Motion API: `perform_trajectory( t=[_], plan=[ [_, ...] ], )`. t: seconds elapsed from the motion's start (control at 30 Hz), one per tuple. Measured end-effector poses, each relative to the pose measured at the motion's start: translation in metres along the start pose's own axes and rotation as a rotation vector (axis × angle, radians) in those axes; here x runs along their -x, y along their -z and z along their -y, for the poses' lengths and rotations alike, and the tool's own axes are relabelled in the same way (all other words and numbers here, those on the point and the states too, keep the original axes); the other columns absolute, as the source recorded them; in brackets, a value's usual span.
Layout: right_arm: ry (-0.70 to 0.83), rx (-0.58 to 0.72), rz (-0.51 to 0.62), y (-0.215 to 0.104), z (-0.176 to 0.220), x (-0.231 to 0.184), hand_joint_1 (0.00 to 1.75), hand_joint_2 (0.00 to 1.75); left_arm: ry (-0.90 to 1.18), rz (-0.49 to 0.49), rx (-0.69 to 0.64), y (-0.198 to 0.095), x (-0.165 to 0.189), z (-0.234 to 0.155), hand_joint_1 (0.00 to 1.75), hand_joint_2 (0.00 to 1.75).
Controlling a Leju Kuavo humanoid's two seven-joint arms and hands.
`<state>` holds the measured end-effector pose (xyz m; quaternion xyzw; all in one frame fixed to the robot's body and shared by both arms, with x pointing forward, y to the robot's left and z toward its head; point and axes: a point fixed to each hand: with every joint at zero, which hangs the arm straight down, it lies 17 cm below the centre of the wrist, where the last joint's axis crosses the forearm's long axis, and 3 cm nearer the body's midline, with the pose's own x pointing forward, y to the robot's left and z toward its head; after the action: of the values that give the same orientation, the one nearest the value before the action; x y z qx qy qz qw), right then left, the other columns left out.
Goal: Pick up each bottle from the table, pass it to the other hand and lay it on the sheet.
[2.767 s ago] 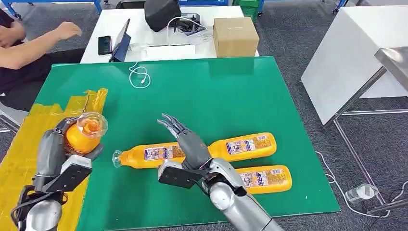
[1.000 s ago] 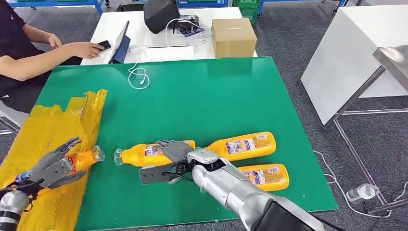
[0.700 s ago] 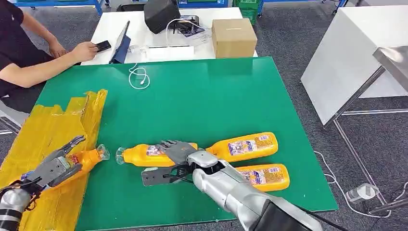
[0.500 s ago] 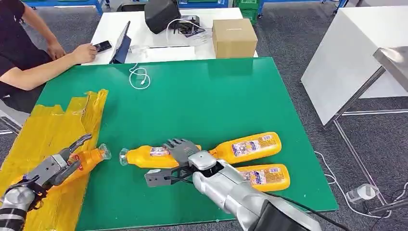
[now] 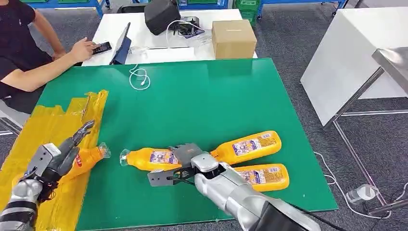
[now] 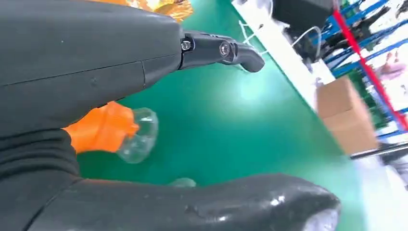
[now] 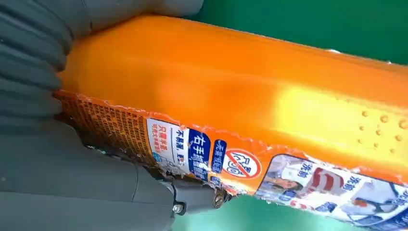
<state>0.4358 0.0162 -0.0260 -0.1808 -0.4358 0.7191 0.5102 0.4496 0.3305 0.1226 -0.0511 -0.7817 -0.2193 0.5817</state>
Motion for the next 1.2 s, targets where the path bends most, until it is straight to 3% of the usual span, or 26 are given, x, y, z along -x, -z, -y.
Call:
perform_trajectory(
  t=[0.23, 0.43, 0.67, 0.7, 1.0, 1.2],
  plan=[
    [0.099, 0.066, 0.019, 0.001, 0.008, -0.004, 1.75, 1.75, -0.134, 0.082, -0.087, 0.012, -0.028, -0.008, 0.0, 0.0],
    [0.417, 0.398, 0.245, -0.013, 0.059, -0.035, 1.75, 1.75, -0.418, 0.192, -0.201, 0.003, -0.063, -0.019, 0.0, 0.0],
    [0.578, 0.496, 0.268, -0.023, 0.082, -0.032, 1.75, 1.75, -0.459, 0.243, -0.221, -0.007, -0.083, -0.01, 0.0, 0.0],
    [0.585, 0.5, 0.267, -0.024, 0.082, -0.032, 1.75, 1.75, -0.458, 0.248, -0.221, -0.008, -0.085, -0.01, 0.0, 1.75],
    [0.865, 0.729, 0.514, -0.082, 0.15, -0.059, 1.75, 1.75, -0.625, 0.335, -0.302, -0.021, -0.111, -0.008, 0.0, 1.75],
    [0.896, 0.803, 0.614, -0.118, 0.175, -0.073, 1.75, 1.75, -0.643, 0.362, -0.243, -0.019, -0.133, 0.037, 0.0, 1.75]
  ],
)
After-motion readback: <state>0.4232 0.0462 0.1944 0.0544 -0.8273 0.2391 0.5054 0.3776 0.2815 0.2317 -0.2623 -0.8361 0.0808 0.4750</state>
